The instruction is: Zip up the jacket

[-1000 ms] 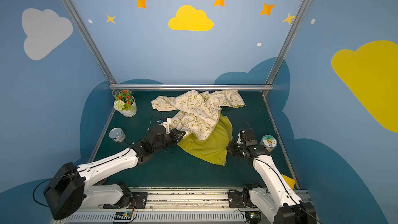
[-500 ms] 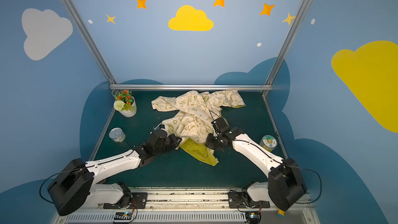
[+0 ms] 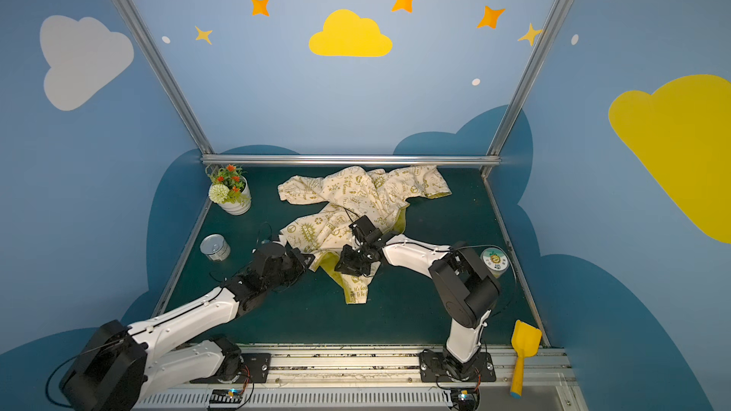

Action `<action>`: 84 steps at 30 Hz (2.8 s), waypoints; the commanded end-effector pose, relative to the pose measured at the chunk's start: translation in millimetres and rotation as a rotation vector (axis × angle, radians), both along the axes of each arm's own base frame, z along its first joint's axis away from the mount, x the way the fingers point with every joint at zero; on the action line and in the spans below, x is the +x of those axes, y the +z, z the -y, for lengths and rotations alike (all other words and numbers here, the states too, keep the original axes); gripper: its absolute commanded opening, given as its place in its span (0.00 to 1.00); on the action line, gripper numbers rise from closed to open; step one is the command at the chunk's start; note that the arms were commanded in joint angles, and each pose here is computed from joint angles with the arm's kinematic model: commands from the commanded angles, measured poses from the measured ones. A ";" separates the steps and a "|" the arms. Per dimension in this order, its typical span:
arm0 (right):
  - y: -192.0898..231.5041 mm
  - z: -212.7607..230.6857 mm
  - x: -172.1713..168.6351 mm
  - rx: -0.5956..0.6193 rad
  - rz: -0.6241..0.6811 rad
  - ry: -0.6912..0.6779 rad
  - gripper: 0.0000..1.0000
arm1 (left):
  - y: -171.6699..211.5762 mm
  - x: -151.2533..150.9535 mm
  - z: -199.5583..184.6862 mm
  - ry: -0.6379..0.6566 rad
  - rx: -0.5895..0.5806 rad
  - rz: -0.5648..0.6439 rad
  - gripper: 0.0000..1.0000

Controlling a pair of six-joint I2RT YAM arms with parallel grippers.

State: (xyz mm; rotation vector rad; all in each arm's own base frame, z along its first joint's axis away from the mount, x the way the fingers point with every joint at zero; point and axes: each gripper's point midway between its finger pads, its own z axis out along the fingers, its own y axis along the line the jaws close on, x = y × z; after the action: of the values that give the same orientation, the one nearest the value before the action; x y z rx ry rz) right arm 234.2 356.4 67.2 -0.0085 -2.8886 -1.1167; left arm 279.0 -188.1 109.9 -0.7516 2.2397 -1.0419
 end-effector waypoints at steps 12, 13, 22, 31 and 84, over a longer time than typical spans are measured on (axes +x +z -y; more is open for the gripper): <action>38.4 -25.5 -13.9 0.234 0.052 0.024 0.49 | -24.1 -17.2 -29.6 0.018 0.053 -0.075 0.03; 37.2 -20.8 -13.9 0.205 0.057 0.014 0.48 | -26.0 -18.4 -30.6 0.020 0.055 -0.078 0.03; 17.1 35.4 -42.9 -0.283 0.090 -0.125 0.51 | -33.4 -20.2 -29.6 0.009 0.056 -0.086 0.03; -24.3 25.1 -59.3 -0.388 -0.009 -0.181 0.50 | -40.1 -20.2 -24.5 -0.018 0.051 -0.094 0.03; 45.9 5.9 -44.6 -0.026 0.381 -0.012 0.00 | 70.7 3.2 3.0 -0.142 -0.118 0.292 0.03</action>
State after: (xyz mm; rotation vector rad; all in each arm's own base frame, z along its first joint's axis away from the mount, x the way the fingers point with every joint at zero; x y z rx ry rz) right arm 171.0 338.9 87.9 0.1352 -3.2021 -0.9442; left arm 267.5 -176.3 118.8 -0.6230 2.2032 -1.1485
